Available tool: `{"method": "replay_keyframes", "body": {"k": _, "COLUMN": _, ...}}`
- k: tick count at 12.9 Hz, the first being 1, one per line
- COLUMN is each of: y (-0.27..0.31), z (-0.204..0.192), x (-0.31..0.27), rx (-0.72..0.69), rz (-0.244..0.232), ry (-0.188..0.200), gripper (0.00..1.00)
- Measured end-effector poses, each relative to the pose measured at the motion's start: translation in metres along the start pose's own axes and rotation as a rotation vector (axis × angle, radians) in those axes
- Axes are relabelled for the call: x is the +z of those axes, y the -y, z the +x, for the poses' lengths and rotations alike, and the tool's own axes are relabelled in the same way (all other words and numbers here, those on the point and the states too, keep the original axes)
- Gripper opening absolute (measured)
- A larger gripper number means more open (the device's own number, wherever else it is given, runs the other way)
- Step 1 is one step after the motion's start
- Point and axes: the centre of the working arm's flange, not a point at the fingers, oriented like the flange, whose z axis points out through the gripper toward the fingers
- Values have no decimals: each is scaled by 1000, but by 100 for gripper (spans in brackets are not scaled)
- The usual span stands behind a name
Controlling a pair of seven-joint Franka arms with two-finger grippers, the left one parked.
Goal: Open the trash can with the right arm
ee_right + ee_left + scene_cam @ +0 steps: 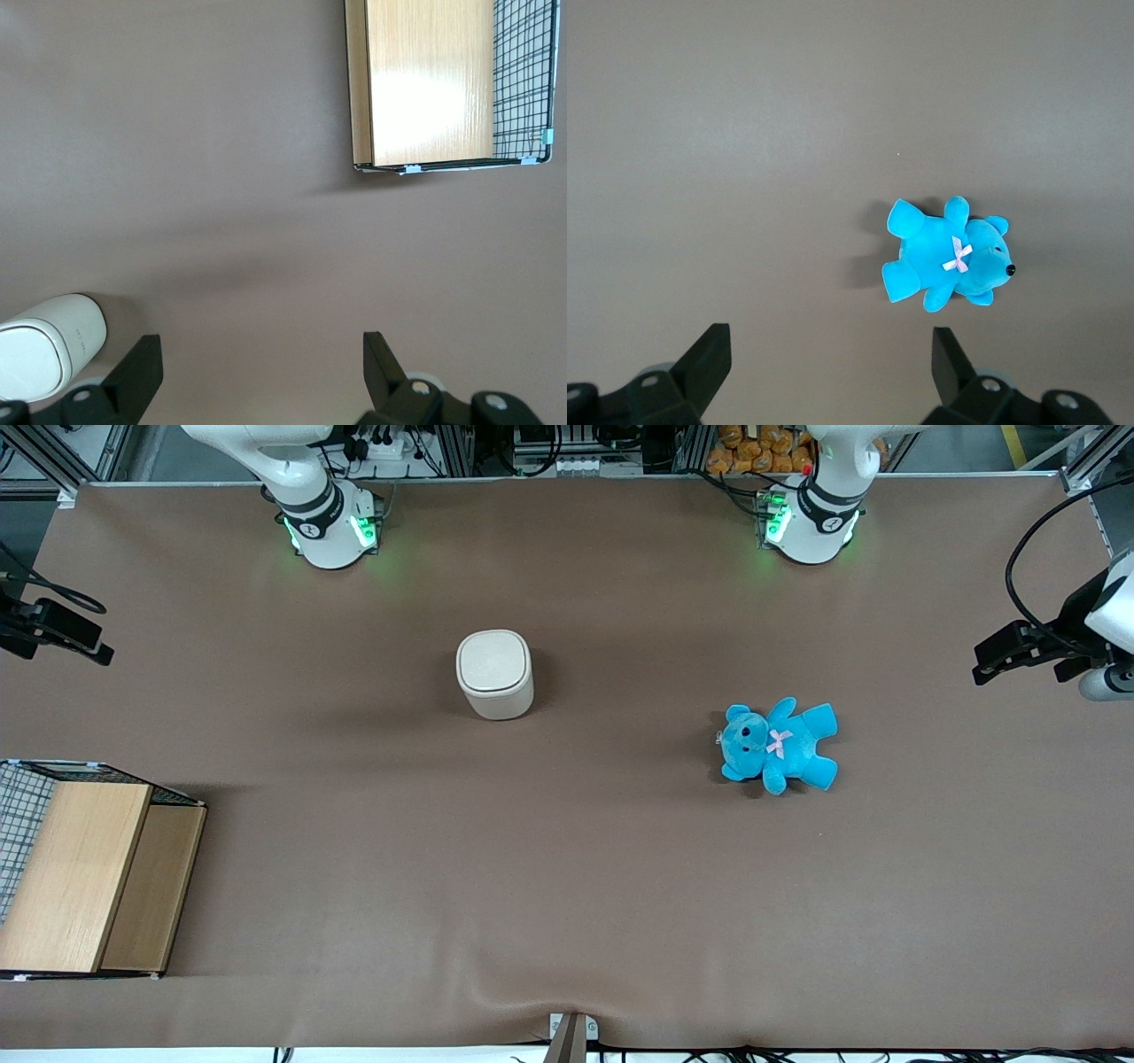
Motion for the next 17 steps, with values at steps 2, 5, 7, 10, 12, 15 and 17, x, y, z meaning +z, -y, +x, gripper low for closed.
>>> {"method": "replay_keyframes", "body": {"k": 2, "y": 0, "z": 0, "x": 1, "rx": 0, "rz": 0, "ry": 1, "gripper": 100}}
{"method": "replay_keyframes", "body": {"k": 5, "y": 0, "z": 3, "x": 5, "rx": 0, "rz": -1, "ry": 9, "gripper": 100}}
{"method": "replay_keyframes", "body": {"k": 7, "y": 0, "z": 5, "x": 9, "rx": 0, "rz": -2, "ry": 18, "gripper": 100}}
{"method": "replay_keyframes", "body": {"k": 10, "y": 1, "z": 7, "x": 17, "rx": 1, "rz": -4, "ry": 43, "gripper": 100}}
{"method": "replay_keyframes", "body": {"k": 12, "y": 1, "z": 4, "x": 20, "rx": 1, "rz": -4, "ry": 70, "gripper": 100}}
{"method": "replay_keyframes", "body": {"k": 15, "y": 5, "z": 3, "x": 21, "rx": -8, "rz": -5, "ry": 83, "gripper": 100}}
{"method": "replay_keyframes", "body": {"k": 17, "y": 10, "z": 3, "x": 22, "rx": -15, "rz": -5, "ry": 85, "gripper": 100}}
